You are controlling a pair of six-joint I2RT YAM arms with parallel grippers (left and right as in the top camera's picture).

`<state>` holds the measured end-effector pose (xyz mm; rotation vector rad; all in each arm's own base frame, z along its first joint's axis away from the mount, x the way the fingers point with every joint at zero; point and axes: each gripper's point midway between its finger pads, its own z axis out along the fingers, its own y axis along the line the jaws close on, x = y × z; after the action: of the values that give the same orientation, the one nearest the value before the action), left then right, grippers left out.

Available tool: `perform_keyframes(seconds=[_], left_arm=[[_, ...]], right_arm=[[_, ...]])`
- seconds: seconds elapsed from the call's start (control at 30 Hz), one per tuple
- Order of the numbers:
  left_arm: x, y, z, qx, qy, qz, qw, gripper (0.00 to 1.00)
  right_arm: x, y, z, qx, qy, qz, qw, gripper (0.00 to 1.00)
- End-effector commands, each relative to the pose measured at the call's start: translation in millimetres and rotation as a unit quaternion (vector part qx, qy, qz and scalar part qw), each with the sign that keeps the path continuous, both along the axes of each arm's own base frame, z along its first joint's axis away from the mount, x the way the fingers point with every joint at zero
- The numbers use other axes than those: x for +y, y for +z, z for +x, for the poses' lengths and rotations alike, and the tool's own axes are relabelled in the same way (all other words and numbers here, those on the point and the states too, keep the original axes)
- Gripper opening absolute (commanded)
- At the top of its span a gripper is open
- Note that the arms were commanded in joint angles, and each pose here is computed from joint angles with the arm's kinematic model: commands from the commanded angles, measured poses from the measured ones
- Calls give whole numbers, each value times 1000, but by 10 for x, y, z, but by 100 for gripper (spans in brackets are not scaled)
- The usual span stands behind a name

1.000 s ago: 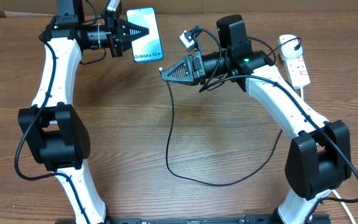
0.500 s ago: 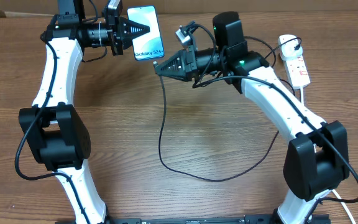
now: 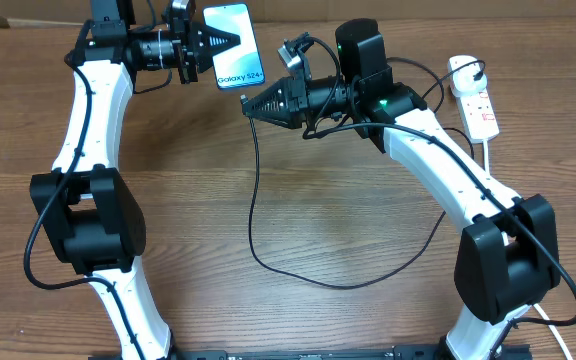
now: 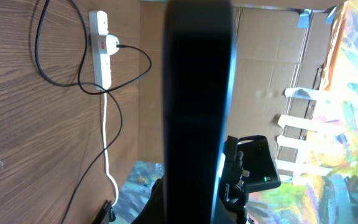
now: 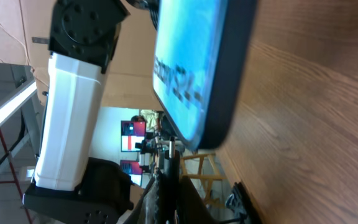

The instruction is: Plug charger to phone and switch on socket

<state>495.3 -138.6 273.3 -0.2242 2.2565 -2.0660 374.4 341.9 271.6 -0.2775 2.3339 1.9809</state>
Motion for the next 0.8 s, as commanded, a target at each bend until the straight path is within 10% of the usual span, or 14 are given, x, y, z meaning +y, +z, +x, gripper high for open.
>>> perform_keyframes(seconds=[0.0,0.77], left_arm=[[-43,122,-61,-5,-17,-15,1000,4],[-44,134,-69,6,-20,-20,1000,4]], right_arm=[[11,85,51,-13,-10,5,1000,4],[21,137,79,-7,-15,12,1000,4]])
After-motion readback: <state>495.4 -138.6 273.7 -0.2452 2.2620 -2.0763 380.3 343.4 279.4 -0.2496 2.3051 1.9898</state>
